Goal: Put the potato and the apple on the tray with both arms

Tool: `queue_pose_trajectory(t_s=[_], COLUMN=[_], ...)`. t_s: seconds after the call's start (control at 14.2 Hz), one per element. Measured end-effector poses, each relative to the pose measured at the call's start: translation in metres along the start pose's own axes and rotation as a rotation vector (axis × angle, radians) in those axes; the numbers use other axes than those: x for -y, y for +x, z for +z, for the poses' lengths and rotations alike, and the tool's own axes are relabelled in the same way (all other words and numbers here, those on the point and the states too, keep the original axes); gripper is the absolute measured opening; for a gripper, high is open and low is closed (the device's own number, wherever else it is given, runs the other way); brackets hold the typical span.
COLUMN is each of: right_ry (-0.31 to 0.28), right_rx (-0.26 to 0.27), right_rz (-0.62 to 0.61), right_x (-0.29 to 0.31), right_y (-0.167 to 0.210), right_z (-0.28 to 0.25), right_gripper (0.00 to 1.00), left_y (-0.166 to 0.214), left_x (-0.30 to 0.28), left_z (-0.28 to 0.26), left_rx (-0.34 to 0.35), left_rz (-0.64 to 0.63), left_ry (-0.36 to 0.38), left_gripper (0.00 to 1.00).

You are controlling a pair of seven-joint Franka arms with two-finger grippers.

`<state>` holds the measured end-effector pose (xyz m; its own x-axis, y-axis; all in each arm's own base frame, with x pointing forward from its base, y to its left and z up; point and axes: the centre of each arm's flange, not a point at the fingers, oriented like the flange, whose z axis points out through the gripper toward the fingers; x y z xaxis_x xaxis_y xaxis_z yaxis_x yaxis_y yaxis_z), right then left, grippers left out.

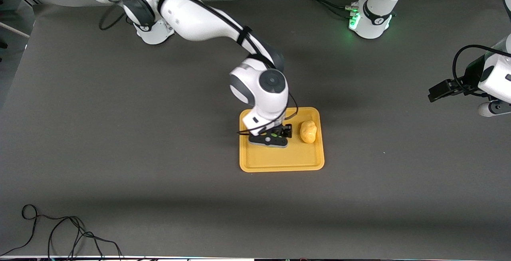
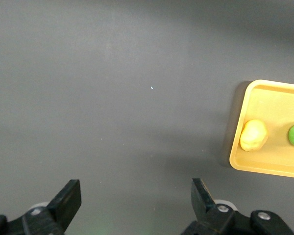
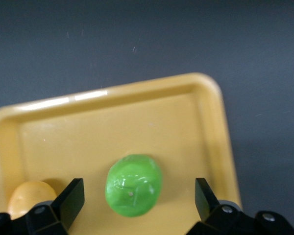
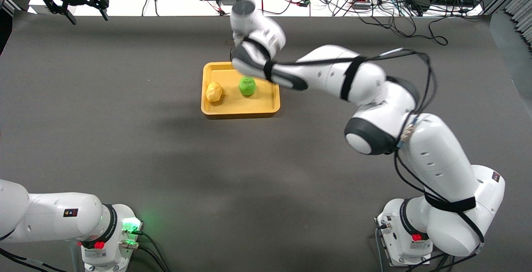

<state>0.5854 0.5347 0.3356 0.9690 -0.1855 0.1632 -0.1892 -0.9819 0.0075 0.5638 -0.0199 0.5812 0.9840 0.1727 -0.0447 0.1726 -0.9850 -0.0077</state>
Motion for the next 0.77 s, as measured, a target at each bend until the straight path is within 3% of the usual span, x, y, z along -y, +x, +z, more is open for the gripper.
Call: queue_pose_trajectory(t_s=[0.21, 0.49, 0.77], right_ry=[-0.046, -0.095, -0.062], right_rx=[0.021, 0.064, 0.123], right_rz=[-0.002, -0.088, -0.179], right_x=[-0.061, -0.184, -0.333], right_y=[0.048, 0.110, 0.136], right_z=[-0.092, -0.144, -0.172], right_gripper=[1.00, 1.00, 1.00], left_y=[0.001, 0.001, 0.001], left_x=[0.001, 0.002, 0.003], left_z=[0.000, 0.000, 0.000], left_rx=[-0.002, -0.003, -0.004], left_rz=[0.010, 0.016, 0.020], left_ry=[0.000, 0.000, 0.003], left_gripper=[1.00, 1.00, 1.00])
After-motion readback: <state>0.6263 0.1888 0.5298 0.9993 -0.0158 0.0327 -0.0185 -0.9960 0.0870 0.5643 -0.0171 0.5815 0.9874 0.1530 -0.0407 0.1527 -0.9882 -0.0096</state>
